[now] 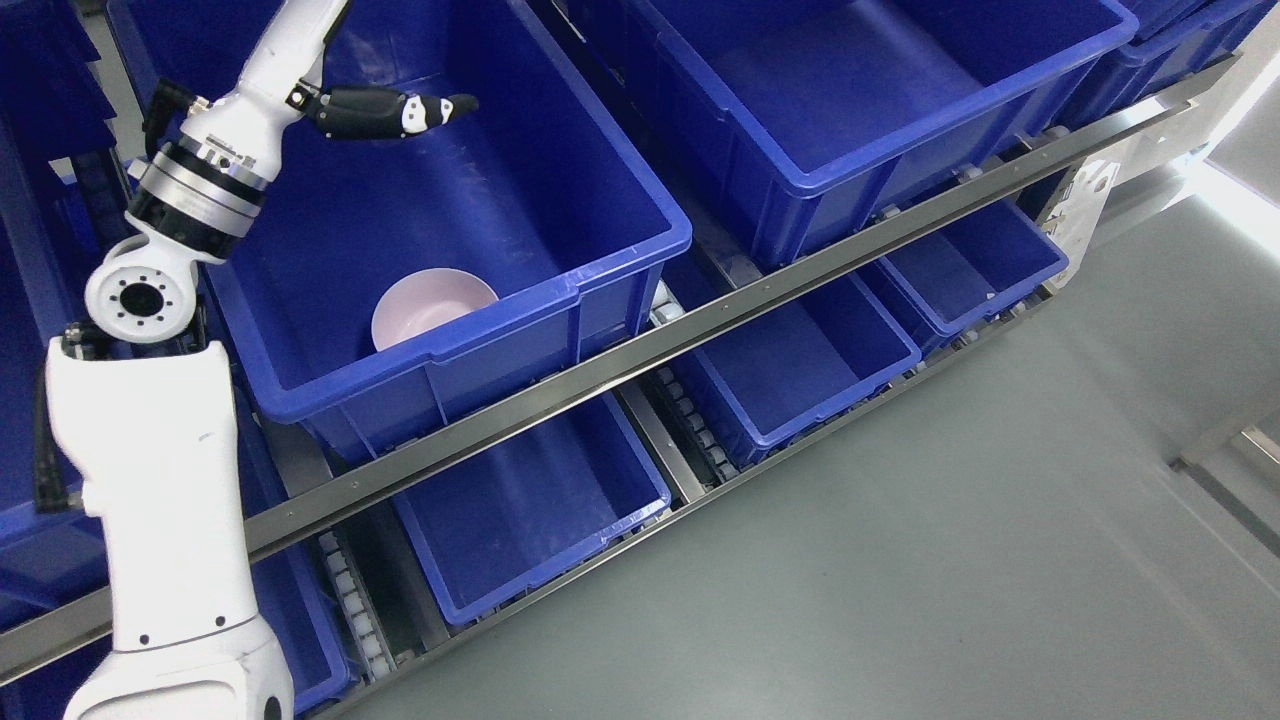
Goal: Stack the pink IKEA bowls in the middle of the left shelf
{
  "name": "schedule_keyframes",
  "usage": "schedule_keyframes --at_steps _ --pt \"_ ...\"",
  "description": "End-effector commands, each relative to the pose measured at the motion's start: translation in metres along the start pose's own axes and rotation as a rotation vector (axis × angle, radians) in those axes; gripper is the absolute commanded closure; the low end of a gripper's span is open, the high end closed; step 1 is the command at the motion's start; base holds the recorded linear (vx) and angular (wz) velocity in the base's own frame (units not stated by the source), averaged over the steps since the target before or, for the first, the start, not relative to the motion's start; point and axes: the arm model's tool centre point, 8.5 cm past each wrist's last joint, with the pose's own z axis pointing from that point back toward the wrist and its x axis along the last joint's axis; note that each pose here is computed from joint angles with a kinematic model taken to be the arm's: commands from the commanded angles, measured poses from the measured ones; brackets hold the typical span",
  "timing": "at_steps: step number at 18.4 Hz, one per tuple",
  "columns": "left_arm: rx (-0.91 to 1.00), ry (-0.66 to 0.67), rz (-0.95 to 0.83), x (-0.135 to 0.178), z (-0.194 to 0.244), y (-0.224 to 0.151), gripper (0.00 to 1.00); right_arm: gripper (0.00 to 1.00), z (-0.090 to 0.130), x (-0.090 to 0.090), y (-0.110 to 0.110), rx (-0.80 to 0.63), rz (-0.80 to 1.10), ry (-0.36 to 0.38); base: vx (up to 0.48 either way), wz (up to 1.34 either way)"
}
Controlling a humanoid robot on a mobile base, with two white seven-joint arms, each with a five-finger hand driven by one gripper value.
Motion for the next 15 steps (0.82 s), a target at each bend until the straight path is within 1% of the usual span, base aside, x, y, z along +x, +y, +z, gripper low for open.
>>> schedule_keyframes --at_steps 1,3,4,5,6,7,8,10,12,15 --pt "-0.113 -0.346 0.125 0.106 -0.061 -0.082 0.0 0.0 -0.001 -0.007 -0.011 -0.017 -0.012 -0.003 0.0 0.0" --pt "-0.121 -0.416 0.191 0.133 -0.068 -0.117 0.0 0.0 -0.001 -0.007 -0.011 -0.017 -0.011 -0.005 0.0 0.0" --pt "-0.167 -0.443 0.229 0.147 -0.066 -0.146 0.0 0.0 -0.001 -0.007 -0.011 -0.017 -0.012 -0.005 0.0 0.0" --pt "-0.231 -0.458 0.27 0.157 -0.059 -0.176 0.0 0.0 -0.001 -0.007 -0.011 -0.017 -0.011 -0.003 0.0 0.0" --pt "-0.343 -0.481 0.329 0.175 -0.043 -0.224 0.0 0.0 -0.001 -0.007 -0.011 -0.017 -0.012 -0.003 0.0 0.0" --pt "-0.402 -0.492 0.38 0.189 -0.027 -0.255 0.0 0.0 -0.001 -0.007 -0.011 -0.017 -0.011 -0.005 0.0 0.0" --pt "-0.418 -0.492 0.424 0.199 -0.016 -0.276 0.0 0.0 -0.001 -0.007 -0.011 -0.017 -0.011 -0.003 -0.002 0.09" --pt "-0.438 -0.481 0.472 0.208 -0.003 -0.299 0.0 0.0 -0.001 -0.007 -0.011 -0.017 -0.011 -0.003 0.003 0.05" --pt "-0.501 -0.438 0.52 0.208 0.017 -0.325 0.0 0.0 -0.001 -0.007 -0.011 -0.017 -0.011 -0.003 -0.004 -0.08" --pt "-0.571 -0.36 0.632 0.216 0.06 -0.363 0.0 0.0 -0.001 -0.007 -0.011 -0.017 -0.012 -0.005 -0.005 -0.04"
